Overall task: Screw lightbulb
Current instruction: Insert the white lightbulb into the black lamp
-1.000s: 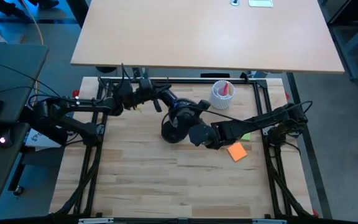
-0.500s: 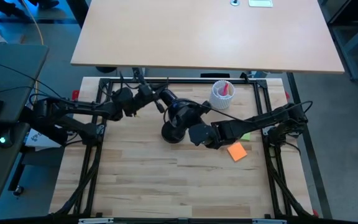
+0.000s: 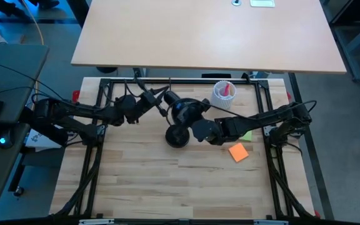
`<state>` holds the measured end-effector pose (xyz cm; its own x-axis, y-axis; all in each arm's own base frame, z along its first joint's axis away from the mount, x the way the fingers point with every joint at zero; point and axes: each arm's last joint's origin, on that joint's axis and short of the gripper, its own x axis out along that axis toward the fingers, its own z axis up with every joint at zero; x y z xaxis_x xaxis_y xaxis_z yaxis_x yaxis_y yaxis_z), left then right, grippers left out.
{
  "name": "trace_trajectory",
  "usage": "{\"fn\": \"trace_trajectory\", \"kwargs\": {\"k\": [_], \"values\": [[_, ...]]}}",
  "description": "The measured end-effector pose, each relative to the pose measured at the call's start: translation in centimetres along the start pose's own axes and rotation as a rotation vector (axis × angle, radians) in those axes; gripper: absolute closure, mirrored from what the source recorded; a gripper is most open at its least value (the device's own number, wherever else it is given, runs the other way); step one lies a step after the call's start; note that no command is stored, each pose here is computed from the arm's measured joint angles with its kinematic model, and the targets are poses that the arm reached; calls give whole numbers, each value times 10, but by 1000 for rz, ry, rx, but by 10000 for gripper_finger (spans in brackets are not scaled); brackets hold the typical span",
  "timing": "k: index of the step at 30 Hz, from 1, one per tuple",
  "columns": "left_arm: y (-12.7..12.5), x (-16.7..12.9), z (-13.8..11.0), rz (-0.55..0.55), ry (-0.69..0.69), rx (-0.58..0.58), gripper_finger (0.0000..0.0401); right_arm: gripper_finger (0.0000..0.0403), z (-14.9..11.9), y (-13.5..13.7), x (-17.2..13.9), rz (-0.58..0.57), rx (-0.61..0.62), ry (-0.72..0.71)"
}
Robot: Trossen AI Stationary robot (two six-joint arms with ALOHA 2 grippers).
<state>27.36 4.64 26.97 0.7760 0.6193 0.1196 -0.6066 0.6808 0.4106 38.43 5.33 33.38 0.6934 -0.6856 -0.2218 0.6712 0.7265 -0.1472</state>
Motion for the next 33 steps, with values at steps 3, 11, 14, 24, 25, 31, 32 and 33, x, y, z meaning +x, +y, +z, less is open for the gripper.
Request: {"fn": "trace_trajectory", "kwargs": {"k": [3, 11, 14, 24, 25, 31, 32, 33], "values": [[0, 0, -1, 6, 14, 12, 401, 106, -2, -1, 0, -9, -58, 16], [-9, -1, -13, -134, 72, 56, 401, 105, -7, -2, -1, -22, -211, 48], [-9, 1, -15, -202, 58, 26, 401, 105, -7, 0, -3, -15, -244, 46], [-4, 4, -17, -297, 33, -44, 401, 115, -9, 8, -14, 10, -369, 44], [-5, 4, -17, -302, 34, -49, 401, 122, -9, 8, -16, 5, -376, 42], [-6, 3, -18, -321, 42, -61, 401, 172, -13, 6, -17, -18, -404, 70], [-6, 4, -18, -322, 41, -66, 401, 178, -14, 5, -17, -23, -397, 77], [-5, 4, -18, -322, 42, -66, 401, 181, -14, 5, -17, -28, -387, 84]]}}
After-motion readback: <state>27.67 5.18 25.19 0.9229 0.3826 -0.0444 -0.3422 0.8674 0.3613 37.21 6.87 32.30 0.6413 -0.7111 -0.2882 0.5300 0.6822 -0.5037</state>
